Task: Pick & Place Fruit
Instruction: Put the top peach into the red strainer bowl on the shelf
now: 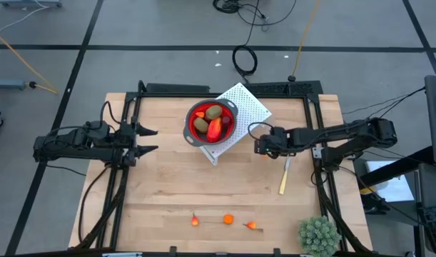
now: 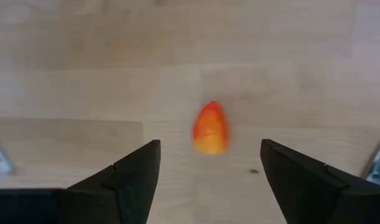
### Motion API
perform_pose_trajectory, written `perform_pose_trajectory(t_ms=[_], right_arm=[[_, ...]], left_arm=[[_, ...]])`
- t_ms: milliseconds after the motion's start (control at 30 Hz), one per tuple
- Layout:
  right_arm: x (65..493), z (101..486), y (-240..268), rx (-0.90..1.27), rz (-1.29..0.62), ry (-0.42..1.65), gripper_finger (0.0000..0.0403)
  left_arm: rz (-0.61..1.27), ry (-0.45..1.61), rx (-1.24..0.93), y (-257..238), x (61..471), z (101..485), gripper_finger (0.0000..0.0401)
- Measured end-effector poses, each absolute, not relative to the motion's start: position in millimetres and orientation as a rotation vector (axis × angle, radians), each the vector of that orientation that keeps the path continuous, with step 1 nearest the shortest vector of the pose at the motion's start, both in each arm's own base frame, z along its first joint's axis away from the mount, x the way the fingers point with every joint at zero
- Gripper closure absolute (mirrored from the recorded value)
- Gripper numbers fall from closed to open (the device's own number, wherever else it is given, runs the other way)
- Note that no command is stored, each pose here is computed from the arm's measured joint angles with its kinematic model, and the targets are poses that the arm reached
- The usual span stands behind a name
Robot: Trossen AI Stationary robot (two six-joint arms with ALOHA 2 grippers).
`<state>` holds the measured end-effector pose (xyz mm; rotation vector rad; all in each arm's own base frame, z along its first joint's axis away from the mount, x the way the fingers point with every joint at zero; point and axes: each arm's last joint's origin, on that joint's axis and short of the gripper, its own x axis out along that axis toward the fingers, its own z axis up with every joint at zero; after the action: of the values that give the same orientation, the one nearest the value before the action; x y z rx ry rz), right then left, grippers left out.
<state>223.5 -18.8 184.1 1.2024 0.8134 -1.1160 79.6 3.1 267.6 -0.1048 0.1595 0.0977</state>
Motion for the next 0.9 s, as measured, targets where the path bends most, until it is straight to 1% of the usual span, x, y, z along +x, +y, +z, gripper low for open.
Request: perform_pose_trajectory(t_ms=[200,467,900], right_arm=[[217.5,172.9,-18.6,1.193,-1.132,0.829,0.0135],[216.3,155.2,-19.3,1.211,-1.079,0.745,0.0135],[213.3,148.3,-22.3,1.132,-1.094,0.723,0.0135]], left_arm=[[0.098,0.159,-0.109,3.1,79.6,267.6,0.0132],[0.098,0.158,-0.119,3.1,79.6,267.6,0.0132],[0.1,0.157,-0.137,3.1,79.6,267.7,0.0132]])
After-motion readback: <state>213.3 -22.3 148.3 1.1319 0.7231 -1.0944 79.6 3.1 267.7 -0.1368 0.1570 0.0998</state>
